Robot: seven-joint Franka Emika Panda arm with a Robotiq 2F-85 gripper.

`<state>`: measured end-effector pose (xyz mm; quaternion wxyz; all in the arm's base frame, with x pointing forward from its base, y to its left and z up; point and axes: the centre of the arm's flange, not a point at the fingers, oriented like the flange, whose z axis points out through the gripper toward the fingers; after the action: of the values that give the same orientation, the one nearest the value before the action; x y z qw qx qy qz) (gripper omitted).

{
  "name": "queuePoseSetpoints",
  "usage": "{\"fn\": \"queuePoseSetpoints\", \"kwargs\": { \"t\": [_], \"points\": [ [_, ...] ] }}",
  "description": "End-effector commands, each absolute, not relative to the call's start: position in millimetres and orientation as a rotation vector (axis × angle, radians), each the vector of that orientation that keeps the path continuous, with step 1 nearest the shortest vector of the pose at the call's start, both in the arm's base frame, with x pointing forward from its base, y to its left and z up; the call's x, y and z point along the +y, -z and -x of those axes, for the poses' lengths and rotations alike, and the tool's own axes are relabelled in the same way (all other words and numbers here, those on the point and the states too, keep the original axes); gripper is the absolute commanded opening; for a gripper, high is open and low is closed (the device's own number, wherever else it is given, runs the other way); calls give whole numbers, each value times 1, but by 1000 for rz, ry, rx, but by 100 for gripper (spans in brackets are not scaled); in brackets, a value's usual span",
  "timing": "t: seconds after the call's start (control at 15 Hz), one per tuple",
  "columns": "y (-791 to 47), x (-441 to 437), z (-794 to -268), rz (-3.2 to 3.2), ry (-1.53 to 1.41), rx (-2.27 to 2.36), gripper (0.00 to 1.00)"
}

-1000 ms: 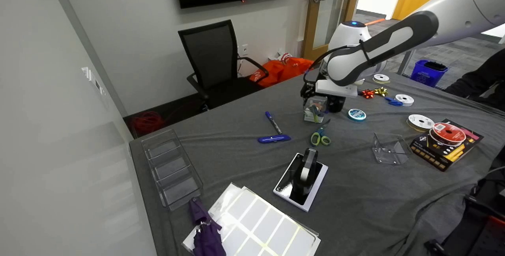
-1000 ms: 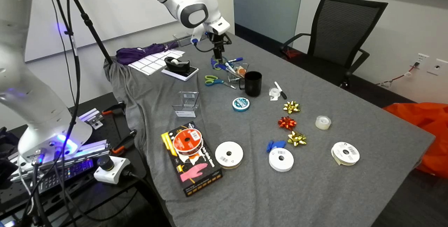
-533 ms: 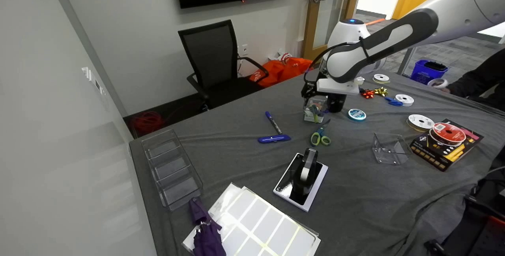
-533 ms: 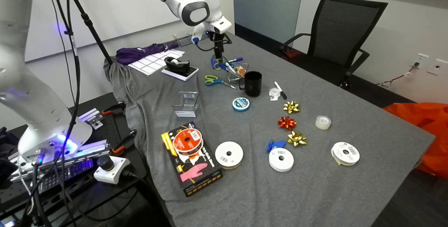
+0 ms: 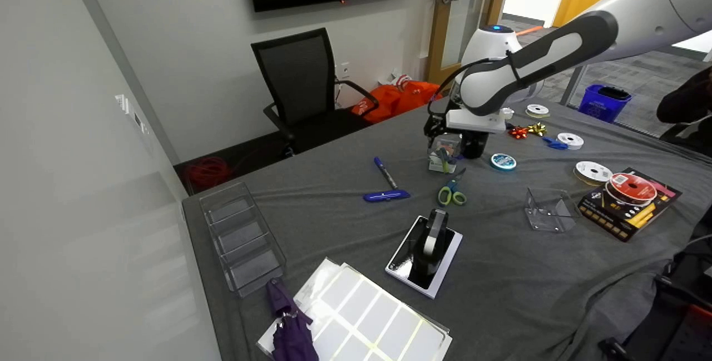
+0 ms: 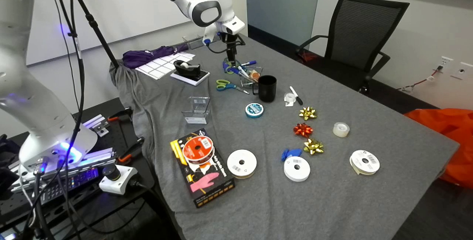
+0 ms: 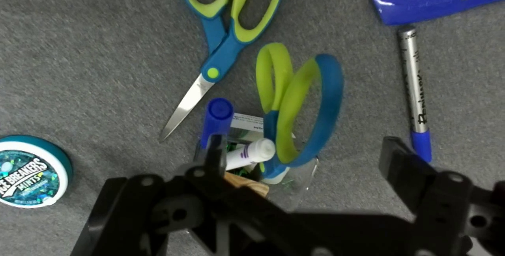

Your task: Remove the scissors from the container

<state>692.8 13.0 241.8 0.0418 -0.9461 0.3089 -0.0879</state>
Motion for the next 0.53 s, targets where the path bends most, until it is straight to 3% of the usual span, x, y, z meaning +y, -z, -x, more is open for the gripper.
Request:
{"fn": "queuePoseSetpoints", "kwargs": {
  "t": [0.0, 0.47],
  "points": [
    [-243, 23, -679, 2895, 301, 924, 100],
    [-235, 52, -679, 2915, 307, 944, 100]
  ]
}}
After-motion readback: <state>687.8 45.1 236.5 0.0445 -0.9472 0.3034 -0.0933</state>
